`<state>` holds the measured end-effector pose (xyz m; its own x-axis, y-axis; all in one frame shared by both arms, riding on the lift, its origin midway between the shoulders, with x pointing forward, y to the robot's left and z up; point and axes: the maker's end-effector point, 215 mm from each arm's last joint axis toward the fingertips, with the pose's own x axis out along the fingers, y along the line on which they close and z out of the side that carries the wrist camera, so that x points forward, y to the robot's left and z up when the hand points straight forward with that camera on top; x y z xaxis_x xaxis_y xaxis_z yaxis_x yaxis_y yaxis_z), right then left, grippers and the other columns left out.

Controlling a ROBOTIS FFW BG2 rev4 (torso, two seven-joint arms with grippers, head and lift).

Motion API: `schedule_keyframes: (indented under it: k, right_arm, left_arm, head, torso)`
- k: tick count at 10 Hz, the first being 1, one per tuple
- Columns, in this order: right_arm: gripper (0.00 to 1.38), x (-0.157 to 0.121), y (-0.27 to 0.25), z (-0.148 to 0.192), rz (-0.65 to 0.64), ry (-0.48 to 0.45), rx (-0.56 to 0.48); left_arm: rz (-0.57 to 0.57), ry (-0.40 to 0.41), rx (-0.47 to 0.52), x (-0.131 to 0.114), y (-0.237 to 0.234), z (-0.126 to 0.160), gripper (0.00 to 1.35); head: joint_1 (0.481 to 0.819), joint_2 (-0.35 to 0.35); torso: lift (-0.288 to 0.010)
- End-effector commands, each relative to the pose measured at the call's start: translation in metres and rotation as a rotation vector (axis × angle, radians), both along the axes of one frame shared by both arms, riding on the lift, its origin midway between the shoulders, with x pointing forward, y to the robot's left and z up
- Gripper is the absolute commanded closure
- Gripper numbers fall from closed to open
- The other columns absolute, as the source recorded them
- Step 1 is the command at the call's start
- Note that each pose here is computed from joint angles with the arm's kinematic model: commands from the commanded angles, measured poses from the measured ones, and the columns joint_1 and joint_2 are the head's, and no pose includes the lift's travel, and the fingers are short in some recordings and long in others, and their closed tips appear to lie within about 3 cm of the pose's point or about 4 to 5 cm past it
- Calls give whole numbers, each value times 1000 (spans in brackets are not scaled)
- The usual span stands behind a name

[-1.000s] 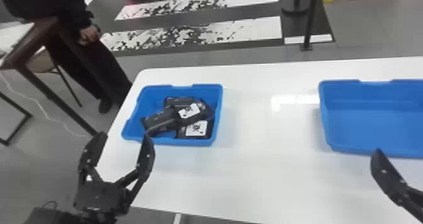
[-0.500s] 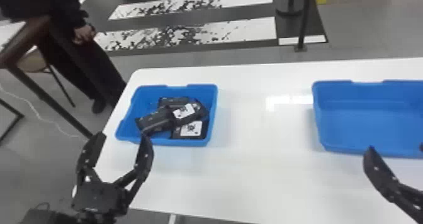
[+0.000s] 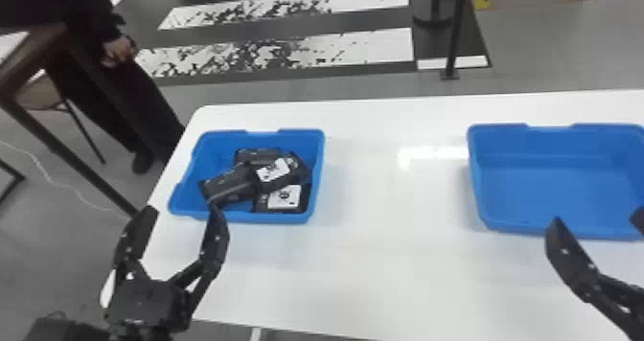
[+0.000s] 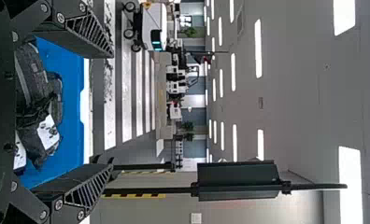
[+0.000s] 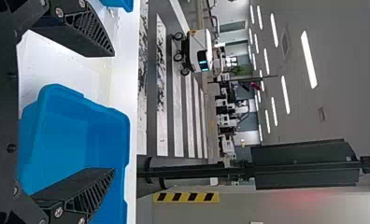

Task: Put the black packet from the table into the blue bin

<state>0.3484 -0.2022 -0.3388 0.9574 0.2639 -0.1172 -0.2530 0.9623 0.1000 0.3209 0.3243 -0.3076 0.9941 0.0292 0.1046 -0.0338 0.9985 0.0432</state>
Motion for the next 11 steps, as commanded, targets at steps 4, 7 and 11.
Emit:
schedule_keyframes:
  k: [4, 7, 11]
  right_arm:
    - [137, 1, -1, 0, -2, -6, 7]
    - [137, 1, -1, -1, -4, -6, 11]
    - [137, 2, -1, 0, -4, -13, 12]
  left_arm:
    - [11, 15, -38, -1, 0, -9, 203]
    - [10, 14, -64, 0, -3, -11, 203]
    - [5, 11, -74, 1, -6, -11, 203]
  head:
    - [695, 211]
    - [695, 207]
    - [695, 199]
  torso:
    - [-110]
    - [-110]
    - [-110]
